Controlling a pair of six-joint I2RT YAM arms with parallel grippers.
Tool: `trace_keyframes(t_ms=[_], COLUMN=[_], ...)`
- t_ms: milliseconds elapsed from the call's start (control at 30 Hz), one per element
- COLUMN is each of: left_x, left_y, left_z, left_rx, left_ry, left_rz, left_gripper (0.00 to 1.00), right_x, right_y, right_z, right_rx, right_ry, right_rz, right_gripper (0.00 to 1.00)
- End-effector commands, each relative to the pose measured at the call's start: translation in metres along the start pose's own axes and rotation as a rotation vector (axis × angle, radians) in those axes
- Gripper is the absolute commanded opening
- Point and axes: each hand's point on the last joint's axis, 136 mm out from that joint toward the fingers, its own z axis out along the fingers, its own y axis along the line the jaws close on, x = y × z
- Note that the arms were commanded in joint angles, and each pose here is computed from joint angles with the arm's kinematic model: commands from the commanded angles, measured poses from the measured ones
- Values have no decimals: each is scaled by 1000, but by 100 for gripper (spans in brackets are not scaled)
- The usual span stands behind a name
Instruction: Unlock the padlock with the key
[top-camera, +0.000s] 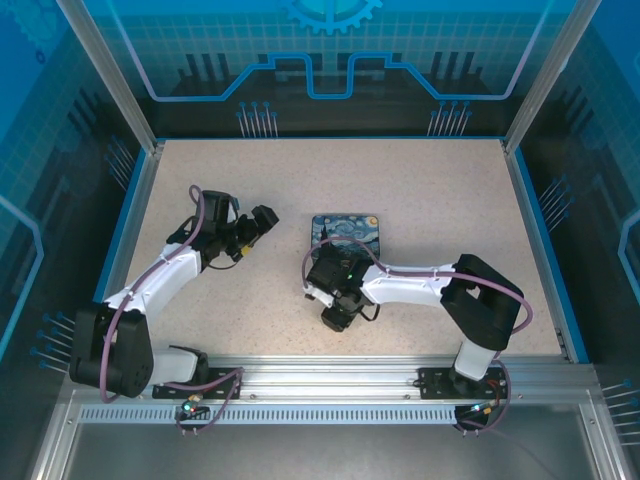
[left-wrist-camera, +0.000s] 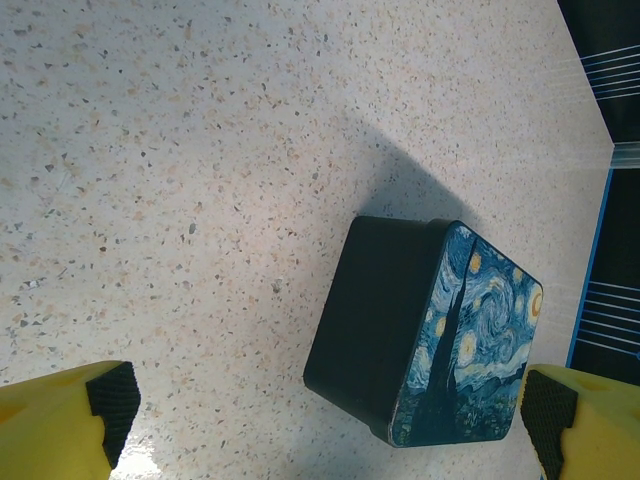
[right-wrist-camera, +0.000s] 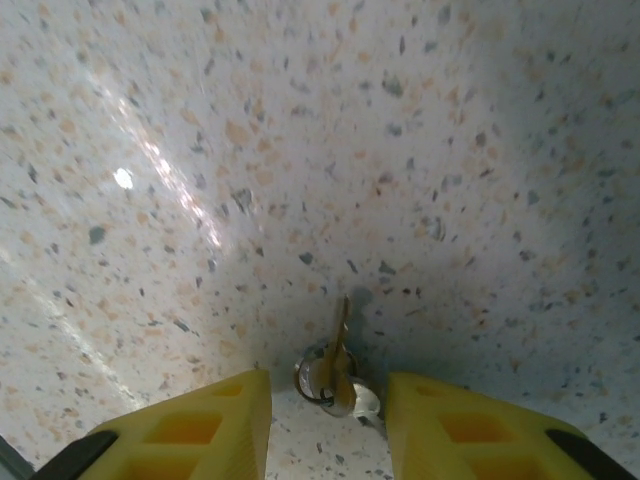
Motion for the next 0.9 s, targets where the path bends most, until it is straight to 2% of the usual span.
trace_keyframes(t_ms=[0,267,400,567,700,867], left_x=[1,1,2,4,7,14], left_y=[4,4,4,4,2,-5], left_z=[2,3,3,4,7,12], left_rx=[-4,0,2,11,45,125], left_ry=[19,20,20,26,36,62], left_rz=[-2,-10,-10,-12,-14,-37], left_gripper=[99,99,99,99,99,99], right_x=[9,10,8,8,7,-4], right_y=[4,2,2,1,0,-4], right_z=[3,10,13,11,-2,-33], right_rx=[-2,13,16,22,-1,-116], right_ry=[16,14,16,17,-8,-111], right_rz=[3,15,19,39,71,163], right_gripper=[37,35,25,0,0,0])
